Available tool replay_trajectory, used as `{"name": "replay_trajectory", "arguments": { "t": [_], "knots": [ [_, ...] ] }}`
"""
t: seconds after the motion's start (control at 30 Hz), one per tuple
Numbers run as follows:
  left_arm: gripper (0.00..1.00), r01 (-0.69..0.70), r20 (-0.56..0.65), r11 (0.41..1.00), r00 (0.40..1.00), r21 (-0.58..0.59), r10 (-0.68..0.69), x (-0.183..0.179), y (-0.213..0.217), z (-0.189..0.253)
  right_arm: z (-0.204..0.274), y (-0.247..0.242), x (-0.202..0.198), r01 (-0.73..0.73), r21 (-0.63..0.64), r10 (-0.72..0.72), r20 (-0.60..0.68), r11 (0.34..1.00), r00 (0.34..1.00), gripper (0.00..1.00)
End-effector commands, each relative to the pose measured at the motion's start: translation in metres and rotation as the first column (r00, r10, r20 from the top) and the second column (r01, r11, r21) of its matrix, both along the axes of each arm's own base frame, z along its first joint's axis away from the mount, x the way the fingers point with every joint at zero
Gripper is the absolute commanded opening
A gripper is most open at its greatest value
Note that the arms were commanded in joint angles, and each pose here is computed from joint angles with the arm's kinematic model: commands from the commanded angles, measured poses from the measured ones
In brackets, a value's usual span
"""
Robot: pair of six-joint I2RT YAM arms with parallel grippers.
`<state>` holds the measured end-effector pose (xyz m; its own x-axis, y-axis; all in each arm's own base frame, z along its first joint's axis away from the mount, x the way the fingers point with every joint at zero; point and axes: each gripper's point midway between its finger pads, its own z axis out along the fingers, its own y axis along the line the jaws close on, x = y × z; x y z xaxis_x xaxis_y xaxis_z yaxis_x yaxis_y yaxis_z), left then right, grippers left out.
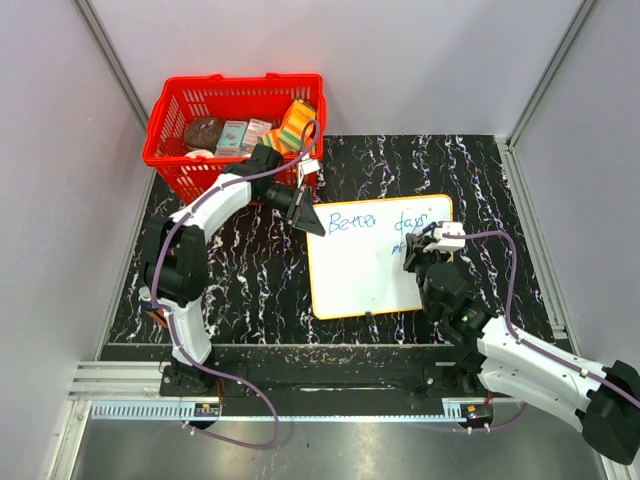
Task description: Write a sentence on the whiteboard
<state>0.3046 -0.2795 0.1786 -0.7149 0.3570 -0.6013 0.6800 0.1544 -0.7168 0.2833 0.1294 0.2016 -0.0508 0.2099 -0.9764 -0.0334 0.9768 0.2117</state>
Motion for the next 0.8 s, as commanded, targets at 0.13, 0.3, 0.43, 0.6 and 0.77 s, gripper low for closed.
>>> {"name": "replay_trajectory", "arguments": {
  "t": [0.13,0.3,0.43,0.6,0.77],
  "knots": [
    [0.00,-0.057,0.240,0.992,0.970,0.114,0.029,0.029,0.008,-0.007,-0.012,-0.006,-0.006,0.005,0.016,-0.004,-0.037,1.000,0.999,0.00],
    [0.00,-0.056,0.242,0.992,0.970,0.113,0.027,0.029,0.007,-0.007,-0.014,-0.012,-0.008,0.025,0.006,-0.025,-0.047,1.000,0.999,0.00],
    [0.00,-0.057,0.241,0.992,0.970,0.113,0.028,0.028,0.008,-0.007,-0.012,-0.016,-0.009,0.042,0.002,-0.042,-0.041,0.999,0.998,0.00],
    [0.00,-0.056,0.242,0.992,0.970,0.115,0.027,0.028,0.008,-0.008,-0.005,-0.021,-0.007,0.074,-0.002,-0.074,-0.028,0.997,0.997,0.00],
    [0.00,-0.055,0.244,0.992,0.969,0.111,0.026,0.028,0.008,-0.006,0.007,-0.022,-0.005,0.086,-0.006,-0.086,-0.006,0.996,0.996,0.00]
  ]
}}
